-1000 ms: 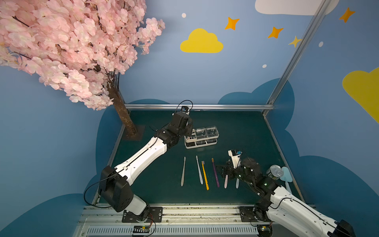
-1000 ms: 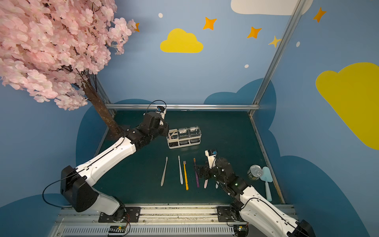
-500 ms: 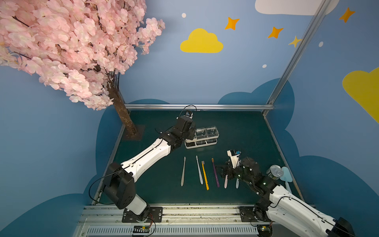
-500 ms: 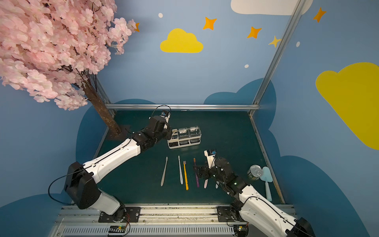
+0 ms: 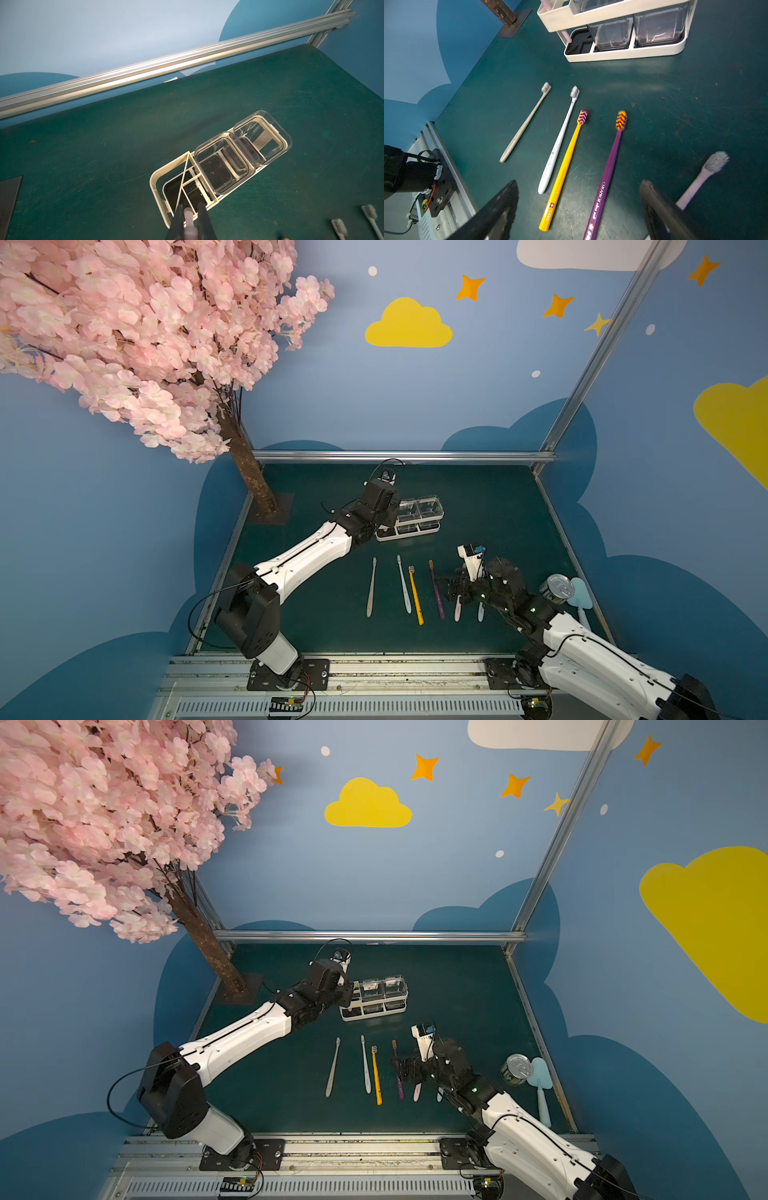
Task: Place the toothbrush into the toothbrush holder
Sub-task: Place the toothbrush in the toothbrush holder.
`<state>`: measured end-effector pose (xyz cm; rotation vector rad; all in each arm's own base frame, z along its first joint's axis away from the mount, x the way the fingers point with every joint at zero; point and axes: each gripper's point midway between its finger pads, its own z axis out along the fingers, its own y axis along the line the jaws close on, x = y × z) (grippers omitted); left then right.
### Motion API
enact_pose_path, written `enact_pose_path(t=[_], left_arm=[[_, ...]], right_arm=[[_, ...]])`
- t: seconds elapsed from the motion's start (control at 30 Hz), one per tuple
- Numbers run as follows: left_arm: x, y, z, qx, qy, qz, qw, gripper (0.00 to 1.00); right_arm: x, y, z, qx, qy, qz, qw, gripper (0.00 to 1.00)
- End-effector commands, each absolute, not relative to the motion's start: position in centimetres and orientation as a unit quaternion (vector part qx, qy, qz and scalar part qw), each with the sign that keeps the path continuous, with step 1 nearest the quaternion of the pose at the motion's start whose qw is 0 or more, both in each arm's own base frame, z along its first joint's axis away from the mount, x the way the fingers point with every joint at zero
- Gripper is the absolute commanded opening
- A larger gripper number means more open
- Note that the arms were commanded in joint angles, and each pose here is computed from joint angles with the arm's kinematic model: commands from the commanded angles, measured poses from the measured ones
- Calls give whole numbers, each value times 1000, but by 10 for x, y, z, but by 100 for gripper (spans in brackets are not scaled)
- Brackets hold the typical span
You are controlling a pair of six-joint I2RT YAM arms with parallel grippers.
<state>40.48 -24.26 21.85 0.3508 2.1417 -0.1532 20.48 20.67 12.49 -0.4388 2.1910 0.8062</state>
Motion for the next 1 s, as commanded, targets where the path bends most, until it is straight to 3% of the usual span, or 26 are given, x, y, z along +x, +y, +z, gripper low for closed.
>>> enact_pose_path(t=[0.0,0.5,0.97], left_arm=[[407,-243,208,150,873,-49,462,2],[412,-232,195,120,879,-21,462,2],[407,-236,200,100,883,-55,455,2]], right_arm=[[208,212,135,-178,846,323,384,90],[206,213,136,-181,845,325,384,91],[205,213,136,-185,844,325,384,91]])
